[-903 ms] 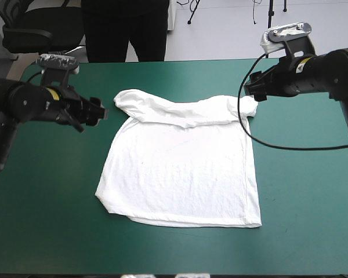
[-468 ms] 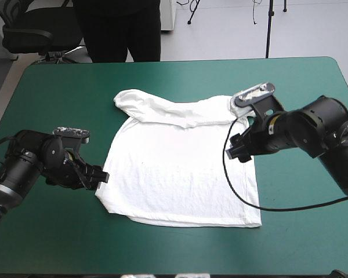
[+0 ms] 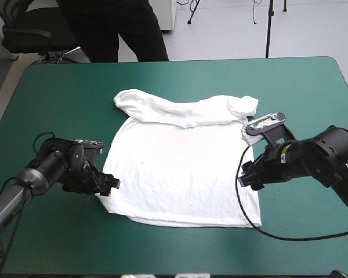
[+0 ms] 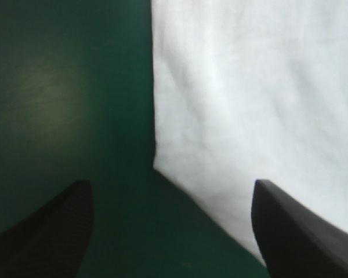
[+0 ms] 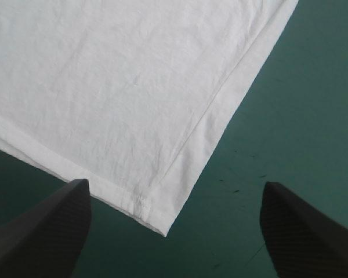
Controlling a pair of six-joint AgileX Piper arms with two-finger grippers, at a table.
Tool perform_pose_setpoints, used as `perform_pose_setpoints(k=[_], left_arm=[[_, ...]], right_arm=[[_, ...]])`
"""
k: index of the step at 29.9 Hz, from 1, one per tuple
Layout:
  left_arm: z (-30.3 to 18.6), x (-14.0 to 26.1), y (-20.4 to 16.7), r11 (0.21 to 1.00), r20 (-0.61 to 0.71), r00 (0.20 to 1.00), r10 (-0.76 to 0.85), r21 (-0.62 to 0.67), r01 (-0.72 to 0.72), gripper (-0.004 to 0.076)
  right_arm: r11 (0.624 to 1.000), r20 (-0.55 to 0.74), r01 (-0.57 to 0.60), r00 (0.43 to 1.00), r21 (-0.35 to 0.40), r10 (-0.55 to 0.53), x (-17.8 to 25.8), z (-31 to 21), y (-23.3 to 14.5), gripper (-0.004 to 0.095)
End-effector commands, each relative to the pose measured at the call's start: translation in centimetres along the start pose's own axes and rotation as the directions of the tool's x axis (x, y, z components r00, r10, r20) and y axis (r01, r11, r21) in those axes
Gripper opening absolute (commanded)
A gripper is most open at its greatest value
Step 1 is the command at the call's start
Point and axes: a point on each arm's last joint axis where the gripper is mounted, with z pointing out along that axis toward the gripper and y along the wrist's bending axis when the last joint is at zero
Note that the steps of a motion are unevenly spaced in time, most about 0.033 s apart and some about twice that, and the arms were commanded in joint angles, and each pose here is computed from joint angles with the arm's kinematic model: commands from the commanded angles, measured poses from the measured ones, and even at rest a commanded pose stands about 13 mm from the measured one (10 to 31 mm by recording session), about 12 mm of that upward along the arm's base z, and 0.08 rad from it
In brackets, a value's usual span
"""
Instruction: Fold the cloth
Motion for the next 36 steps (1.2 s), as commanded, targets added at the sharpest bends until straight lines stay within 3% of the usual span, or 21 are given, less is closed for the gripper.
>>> perform_pose_setpoints(k=[1, 10, 18, 23, 27, 33, 36], left_arm=[[0.3, -1.0, -0.3, 1.000, 0.031, 0.999, -0.007, 0.017, 0.006, 0.0527], [3.2, -1.7, -1.1, 0.997, -0.060, 0.998, 0.004, 0.072, 0.000, 0.0367], [3.7, -2.0, -1.2, 0.996, -0.058, 0.998, 0.001, 0.085, 0.004, 0.0127], [3.7, -2.0, -1.2, 0.996, -0.053, 0.999, 0.001, 0.086, 0.004, 0.0030], [3.7, -2.1, -1.2, 0.996, -0.047, 0.999, 0.000, 0.086, 0.004, -0.0008], [3.7, -2.1, -1.2, 0.996, -0.044, 0.999, 0.000, 0.086, 0.004, -0.0009], [3.7, -2.1, -1.2, 0.996, -0.048, 0.999, 0.000, 0.086, 0.004, -0.0009]], right_arm=[[1.000, 0.070, 0.002, 0.998, 0.009, -0.002, 0.3, -1.9, -0.2, 0.0742], [0.999, 0.012, -0.011, 1.000, 0.038, 0.010, 2.3, -0.6, -0.5, 0.0742], [0.999, -0.169, -0.024, 0.985, 0.046, 0.031, 5.7, 3.8, -0.5, 0.0742], [0.996, -0.191, -0.081, 0.979, -0.022, 0.075, 7.4, 6.6, 0.3, 0.0742], [0.993, -0.178, -0.109, 0.979, -0.037, 0.101, 7.5, 8.5, 0.5, 0.0742], [0.994, -0.267, -0.108, 0.958, -0.015, 0.100, 7.1, 11.7, 0.6, 0.0740], [0.994, -0.306, -0.108, 0.947, -0.009, 0.100, 6.8, 13.4, 0.7, 0.0691]])
